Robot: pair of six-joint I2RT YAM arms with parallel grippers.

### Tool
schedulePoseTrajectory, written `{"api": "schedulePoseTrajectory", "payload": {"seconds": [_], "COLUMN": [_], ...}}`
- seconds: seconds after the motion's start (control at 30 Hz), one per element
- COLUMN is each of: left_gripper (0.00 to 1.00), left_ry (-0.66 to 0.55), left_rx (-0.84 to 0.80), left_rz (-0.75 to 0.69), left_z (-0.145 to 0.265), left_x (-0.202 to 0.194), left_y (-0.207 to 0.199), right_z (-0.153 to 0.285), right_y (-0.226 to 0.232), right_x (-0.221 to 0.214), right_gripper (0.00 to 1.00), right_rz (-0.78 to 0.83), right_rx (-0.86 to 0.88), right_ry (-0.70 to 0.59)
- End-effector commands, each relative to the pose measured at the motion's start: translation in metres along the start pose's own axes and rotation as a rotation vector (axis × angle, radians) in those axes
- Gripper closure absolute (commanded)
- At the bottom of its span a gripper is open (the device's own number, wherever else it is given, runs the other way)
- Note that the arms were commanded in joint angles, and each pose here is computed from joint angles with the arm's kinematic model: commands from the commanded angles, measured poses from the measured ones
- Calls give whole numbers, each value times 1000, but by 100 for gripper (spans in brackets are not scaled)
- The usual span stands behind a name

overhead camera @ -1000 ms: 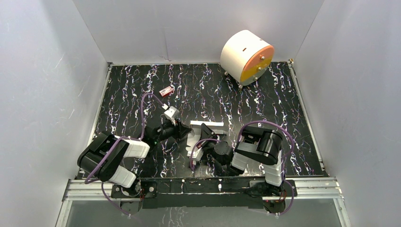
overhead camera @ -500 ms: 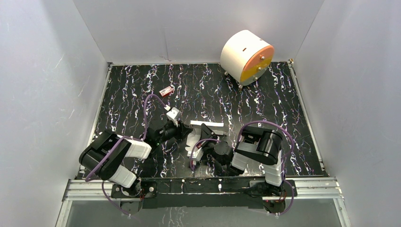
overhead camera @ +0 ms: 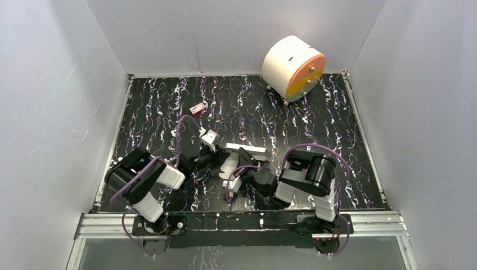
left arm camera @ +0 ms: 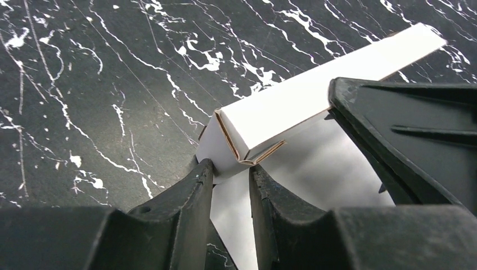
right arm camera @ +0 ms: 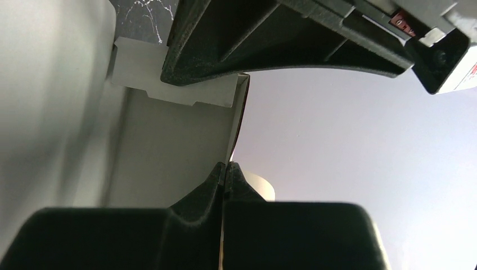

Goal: Fold the paper box

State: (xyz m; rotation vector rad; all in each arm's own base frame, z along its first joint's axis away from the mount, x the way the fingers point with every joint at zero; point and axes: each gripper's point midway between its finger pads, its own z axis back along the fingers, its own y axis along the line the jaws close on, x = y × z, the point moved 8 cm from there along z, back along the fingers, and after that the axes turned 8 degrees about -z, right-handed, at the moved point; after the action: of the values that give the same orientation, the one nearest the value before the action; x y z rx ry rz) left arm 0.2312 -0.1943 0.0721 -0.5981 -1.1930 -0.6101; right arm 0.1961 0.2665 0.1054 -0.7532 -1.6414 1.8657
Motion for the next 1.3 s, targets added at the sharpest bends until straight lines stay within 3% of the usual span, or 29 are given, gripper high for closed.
{"api": "schedulePoseTrajectory", "payload": {"seconds": [0.0, 0.33, 0.63, 1.0, 1.2, 1.27], "left_gripper": [73, 79, 87, 86, 100, 100], "left_ry": [-136, -181, -315, -406, -412, -404], "left_rx": [99, 145, 261, 380, 387, 387], "left_rz": [-70, -88, -37, 57, 54, 44], "left_z": [-7, -18, -19, -24, -25, -24], "left_x": [22, 22, 41, 48, 45, 43], "left_y": [11, 14, 8, 14, 15, 15], "right_z": [-4, -4, -6, -13, -12, -12], "right_y": [4, 4, 0, -5, -8, -13], "right_x": [16, 17, 18, 24, 23, 21], "right_gripper": [100, 100, 100, 100, 100, 100], "right_rz": [-11, -31, -102, -331, -417, -451], "right_rx": [14, 16, 11, 180, 188, 171], "right_ry": [-91, -98, -94, -105, -108, -101]}}
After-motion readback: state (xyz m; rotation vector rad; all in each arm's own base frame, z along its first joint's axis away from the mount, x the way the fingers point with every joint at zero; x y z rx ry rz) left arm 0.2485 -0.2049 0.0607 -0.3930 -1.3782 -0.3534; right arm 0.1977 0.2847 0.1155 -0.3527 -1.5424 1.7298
